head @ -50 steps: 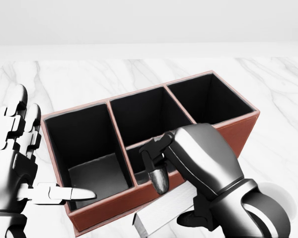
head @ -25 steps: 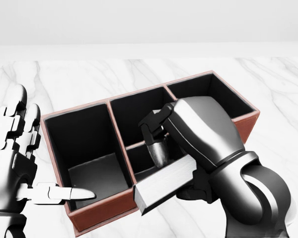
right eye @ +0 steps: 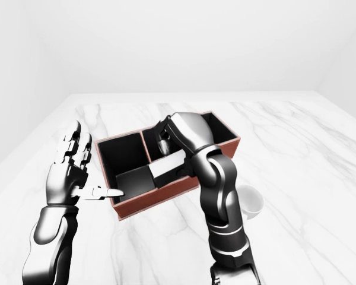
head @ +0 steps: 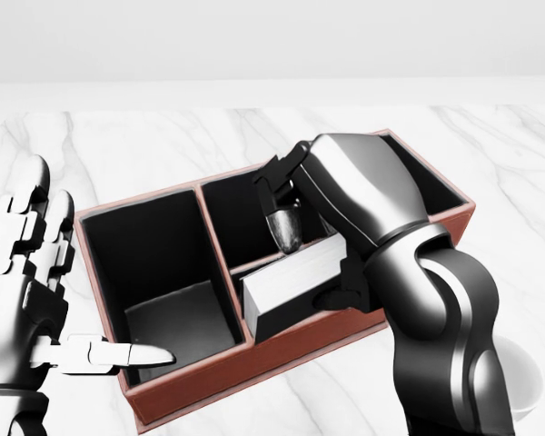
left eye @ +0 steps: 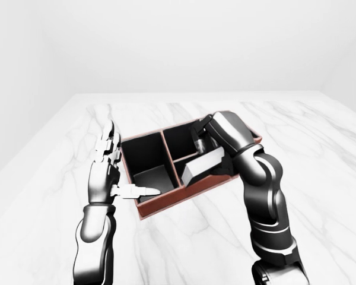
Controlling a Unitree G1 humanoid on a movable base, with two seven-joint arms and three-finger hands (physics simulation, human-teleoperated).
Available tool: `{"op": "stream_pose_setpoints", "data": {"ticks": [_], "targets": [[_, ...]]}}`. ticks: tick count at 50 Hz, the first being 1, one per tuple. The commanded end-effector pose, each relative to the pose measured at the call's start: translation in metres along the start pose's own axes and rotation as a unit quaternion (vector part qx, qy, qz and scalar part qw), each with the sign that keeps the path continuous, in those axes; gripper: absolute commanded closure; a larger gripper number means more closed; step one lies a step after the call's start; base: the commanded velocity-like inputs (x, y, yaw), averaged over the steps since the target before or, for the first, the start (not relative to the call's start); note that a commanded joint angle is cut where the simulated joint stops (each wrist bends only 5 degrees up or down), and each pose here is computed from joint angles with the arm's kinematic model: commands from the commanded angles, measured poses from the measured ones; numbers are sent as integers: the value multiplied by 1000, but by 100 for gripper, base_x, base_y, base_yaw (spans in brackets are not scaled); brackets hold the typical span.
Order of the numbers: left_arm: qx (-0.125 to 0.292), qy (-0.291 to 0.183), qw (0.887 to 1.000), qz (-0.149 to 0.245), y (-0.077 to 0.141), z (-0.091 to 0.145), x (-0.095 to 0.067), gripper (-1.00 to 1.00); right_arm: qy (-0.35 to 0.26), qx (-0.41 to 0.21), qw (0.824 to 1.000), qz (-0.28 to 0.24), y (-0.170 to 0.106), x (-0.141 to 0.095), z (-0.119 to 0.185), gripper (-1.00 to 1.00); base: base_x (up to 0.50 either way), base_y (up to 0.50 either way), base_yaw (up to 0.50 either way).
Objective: Pick up the book and place it in the front compartment of the caddy.
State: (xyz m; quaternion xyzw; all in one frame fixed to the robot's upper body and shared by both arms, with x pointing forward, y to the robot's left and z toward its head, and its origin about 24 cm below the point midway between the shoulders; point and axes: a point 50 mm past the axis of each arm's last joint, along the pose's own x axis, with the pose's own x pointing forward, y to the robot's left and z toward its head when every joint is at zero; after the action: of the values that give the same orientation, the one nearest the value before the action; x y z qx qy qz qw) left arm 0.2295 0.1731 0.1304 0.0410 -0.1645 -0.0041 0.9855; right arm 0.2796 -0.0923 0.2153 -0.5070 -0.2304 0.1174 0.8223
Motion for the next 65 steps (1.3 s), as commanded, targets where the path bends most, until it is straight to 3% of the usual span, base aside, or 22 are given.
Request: {"op": "stream_pose_setpoints", "data": {"ticks": [1, 24, 65], "targets": [[-1, 4, 1000, 0, 0, -2, 0, -100, 19, -6, 1000, -19, 0, 13, -10, 100, 0, 0, 0], [0, 3, 1000, 2, 1, -2, 1, -100, 54, 0, 998, -24, 13, 42, -29, 100, 0, 0, 0], [-2, 6, 1000, 0, 0, -3, 1, -100, 63, -6, 997, -42, 6, 72, -34, 100, 0, 0, 0]]}}
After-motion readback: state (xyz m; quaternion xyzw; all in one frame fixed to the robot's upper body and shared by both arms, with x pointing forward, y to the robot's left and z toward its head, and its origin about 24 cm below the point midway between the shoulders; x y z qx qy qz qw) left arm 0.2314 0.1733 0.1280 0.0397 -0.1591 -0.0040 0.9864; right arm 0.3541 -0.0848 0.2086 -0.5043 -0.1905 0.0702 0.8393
